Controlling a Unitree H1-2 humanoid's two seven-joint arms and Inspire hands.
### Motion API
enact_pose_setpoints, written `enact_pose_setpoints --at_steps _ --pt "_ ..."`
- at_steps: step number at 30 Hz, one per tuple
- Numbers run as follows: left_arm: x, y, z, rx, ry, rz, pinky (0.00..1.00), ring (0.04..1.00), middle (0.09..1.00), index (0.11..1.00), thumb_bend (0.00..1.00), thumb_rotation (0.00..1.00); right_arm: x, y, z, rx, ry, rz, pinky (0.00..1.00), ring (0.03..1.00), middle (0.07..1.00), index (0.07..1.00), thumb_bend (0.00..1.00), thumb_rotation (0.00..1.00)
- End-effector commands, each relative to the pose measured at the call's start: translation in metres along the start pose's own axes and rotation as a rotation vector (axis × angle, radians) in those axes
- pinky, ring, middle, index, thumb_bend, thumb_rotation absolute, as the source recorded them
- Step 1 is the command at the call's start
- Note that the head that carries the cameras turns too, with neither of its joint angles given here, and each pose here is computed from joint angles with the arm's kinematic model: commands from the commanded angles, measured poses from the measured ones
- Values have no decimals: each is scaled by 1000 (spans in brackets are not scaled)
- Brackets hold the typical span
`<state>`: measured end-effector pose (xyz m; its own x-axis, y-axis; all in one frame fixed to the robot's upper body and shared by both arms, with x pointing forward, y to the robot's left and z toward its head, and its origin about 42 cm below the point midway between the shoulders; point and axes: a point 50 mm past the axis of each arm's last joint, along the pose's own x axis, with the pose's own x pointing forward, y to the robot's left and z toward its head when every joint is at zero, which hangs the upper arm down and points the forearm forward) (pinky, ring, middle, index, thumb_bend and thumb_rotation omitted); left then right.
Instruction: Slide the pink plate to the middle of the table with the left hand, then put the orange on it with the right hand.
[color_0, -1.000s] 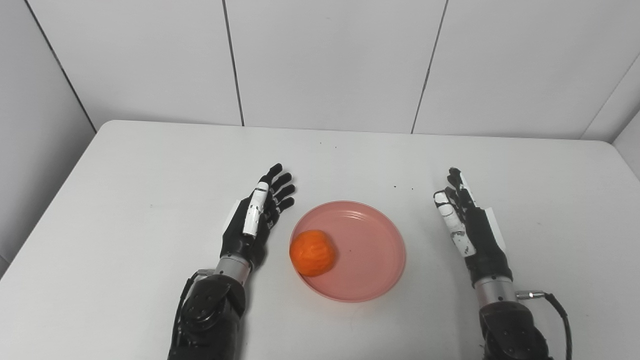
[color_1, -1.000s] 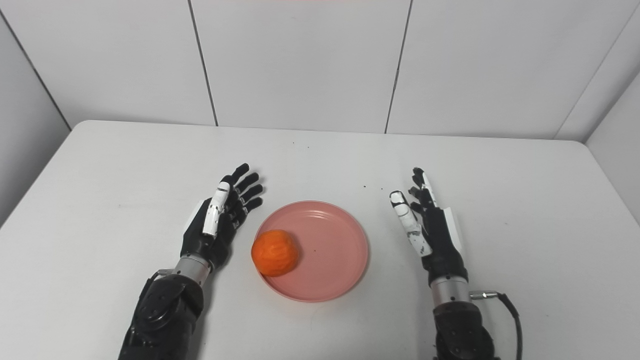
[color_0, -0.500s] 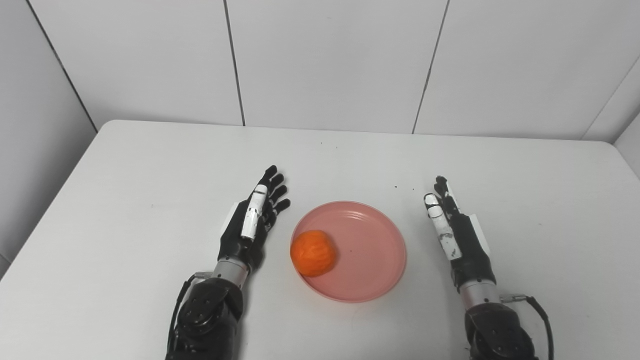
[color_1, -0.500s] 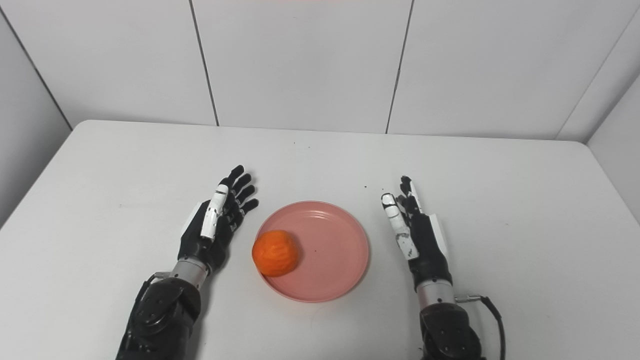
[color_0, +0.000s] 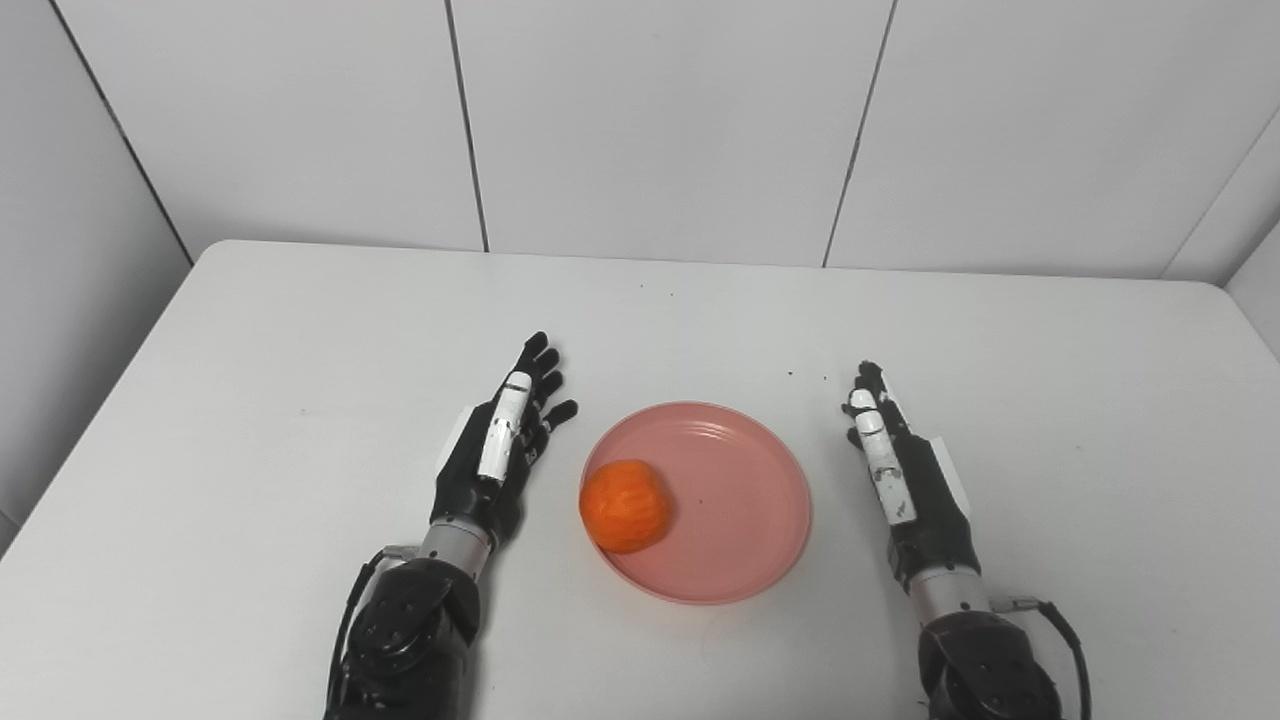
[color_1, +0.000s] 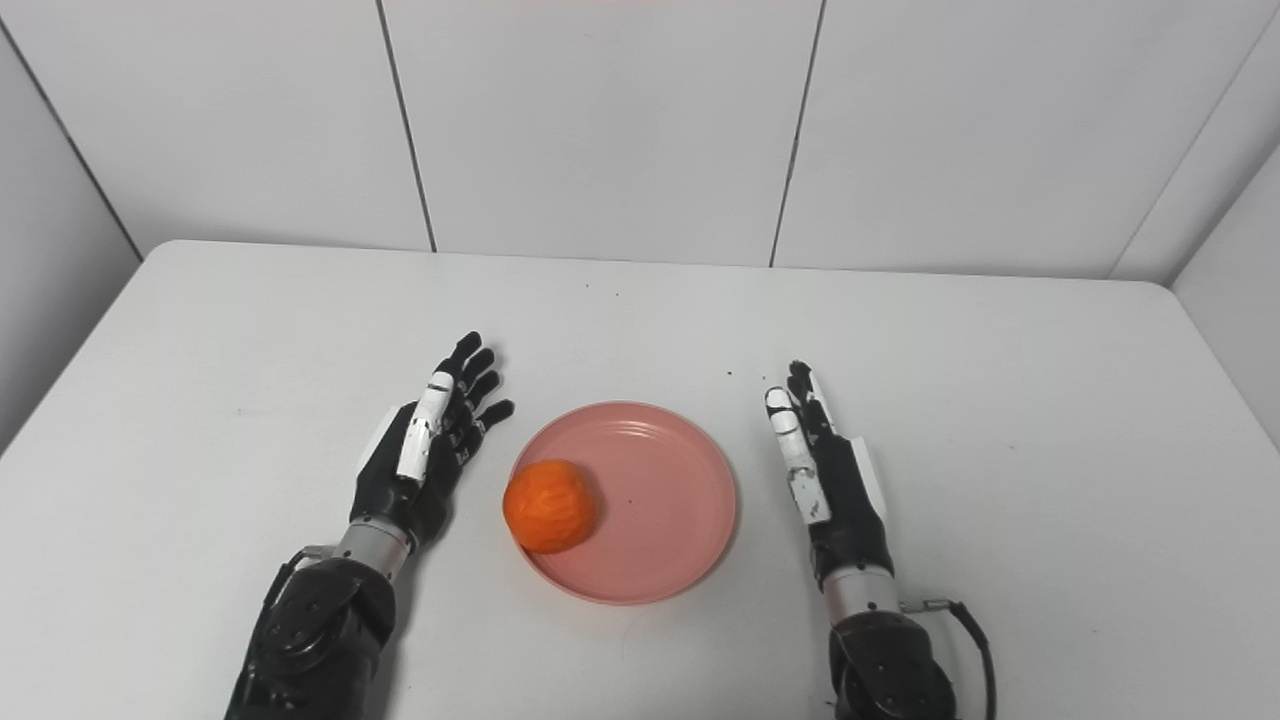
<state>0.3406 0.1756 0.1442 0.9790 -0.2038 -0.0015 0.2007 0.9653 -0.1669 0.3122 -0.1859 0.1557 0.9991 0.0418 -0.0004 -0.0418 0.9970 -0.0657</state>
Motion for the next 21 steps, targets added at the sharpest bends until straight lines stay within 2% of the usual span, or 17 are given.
enact_pose_setpoints --at_steps 1,9,21 --pt "1 -2 10 25 -59 -15 1000 1000 1000 1000 392 1000 3 2 11 23 -53 10 974 959 987 985 310 1000" --pt "0 -2 7 25 -56 -15 1000 1000 1000 1000 395 1000 2 0 5 78 -36 10 989 968 990 987 272 1000" --pt "-4 -4 7 19 -57 -16 1000 1000 1000 998 403 1000 -3 -2 4 85 -37 3 991 970 995 991 281 1000"
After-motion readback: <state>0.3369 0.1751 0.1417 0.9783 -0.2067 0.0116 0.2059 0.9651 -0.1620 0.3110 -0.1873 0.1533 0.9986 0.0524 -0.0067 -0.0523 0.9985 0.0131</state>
